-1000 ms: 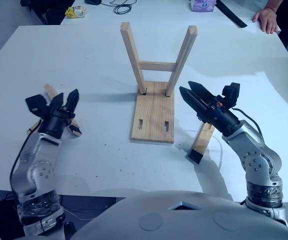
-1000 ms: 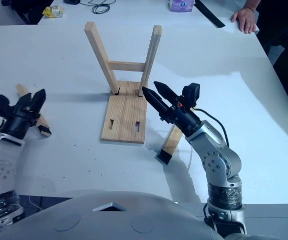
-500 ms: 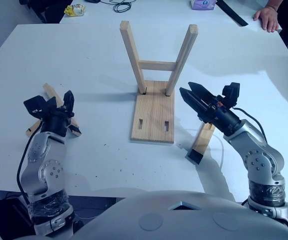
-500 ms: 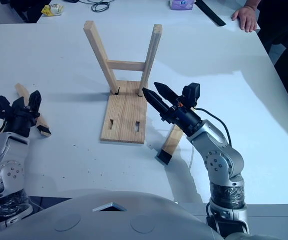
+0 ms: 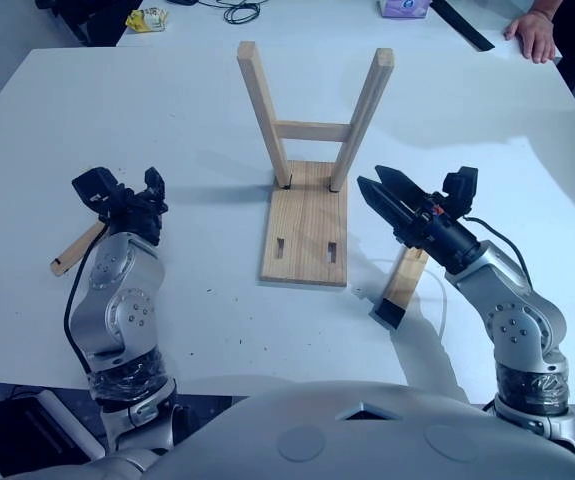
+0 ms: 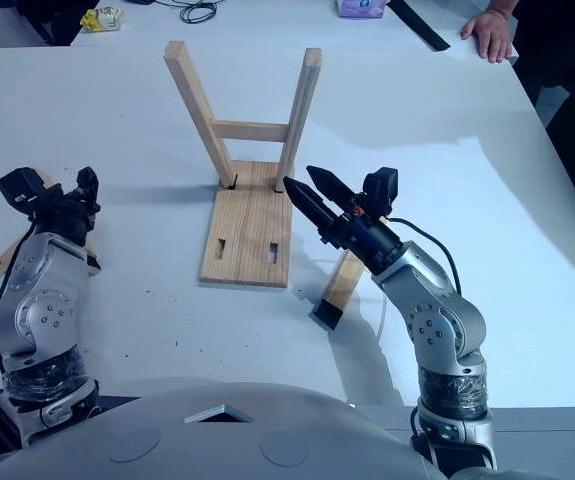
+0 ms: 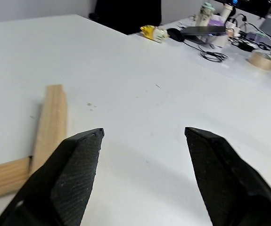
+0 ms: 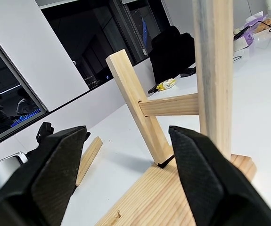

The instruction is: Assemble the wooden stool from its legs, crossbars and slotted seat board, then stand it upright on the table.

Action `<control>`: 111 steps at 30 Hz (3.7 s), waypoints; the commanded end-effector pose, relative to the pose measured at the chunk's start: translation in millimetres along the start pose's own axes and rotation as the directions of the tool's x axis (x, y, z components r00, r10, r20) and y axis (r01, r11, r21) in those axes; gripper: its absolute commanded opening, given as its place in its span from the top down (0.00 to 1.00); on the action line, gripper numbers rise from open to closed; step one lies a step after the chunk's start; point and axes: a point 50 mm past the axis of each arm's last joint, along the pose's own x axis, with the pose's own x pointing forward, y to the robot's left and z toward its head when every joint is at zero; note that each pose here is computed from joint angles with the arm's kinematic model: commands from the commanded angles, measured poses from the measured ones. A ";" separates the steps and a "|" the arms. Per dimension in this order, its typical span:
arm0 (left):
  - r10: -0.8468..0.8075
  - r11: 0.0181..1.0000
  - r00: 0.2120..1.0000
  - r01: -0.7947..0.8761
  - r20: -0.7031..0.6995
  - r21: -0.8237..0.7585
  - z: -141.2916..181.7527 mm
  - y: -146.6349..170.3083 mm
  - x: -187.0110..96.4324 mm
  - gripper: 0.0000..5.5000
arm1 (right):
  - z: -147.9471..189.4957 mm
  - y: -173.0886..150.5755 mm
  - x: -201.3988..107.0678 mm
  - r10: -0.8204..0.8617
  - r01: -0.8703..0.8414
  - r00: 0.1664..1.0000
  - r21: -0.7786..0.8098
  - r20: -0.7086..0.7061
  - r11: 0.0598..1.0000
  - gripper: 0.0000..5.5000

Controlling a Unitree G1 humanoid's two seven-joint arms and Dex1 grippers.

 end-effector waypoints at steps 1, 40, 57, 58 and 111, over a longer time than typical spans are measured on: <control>0.104 0.994 0.995 -0.104 -0.008 -0.013 -2.9 6.0 4.0 0.42 | 1.2 3.0 0.7 0.010 -0.010 1.000 0.010 0.004 1.000 0.41; 0.134 0.986 0.948 -0.099 -0.290 0.131 -58.0 6.2 -1.8 0.42 | -0.2 7.1 2.9 0.018 -0.018 1.000 0.036 -0.003 0.999 0.41; -0.047 0.971 0.916 0.136 -0.399 0.196 -52.1 -7.2 9.5 0.42 | -6.1 9.8 8.7 -0.002 -0.001 0.999 0.046 0.047 0.999 0.41; -0.065 0.975 0.917 0.142 -0.394 0.171 -50.7 -9.3 9.7 0.42 | -6.2 9.7 8.6 -0.003 0.000 0.999 0.045 0.048 0.999 0.41; 0.145 0.969 0.875 -0.220 -0.463 -0.111 -47.0 36.8 -11.3 0.80 | -15.4 14.1 3.9 -0.030 0.027 0.998 0.046 0.056 0.999 0.41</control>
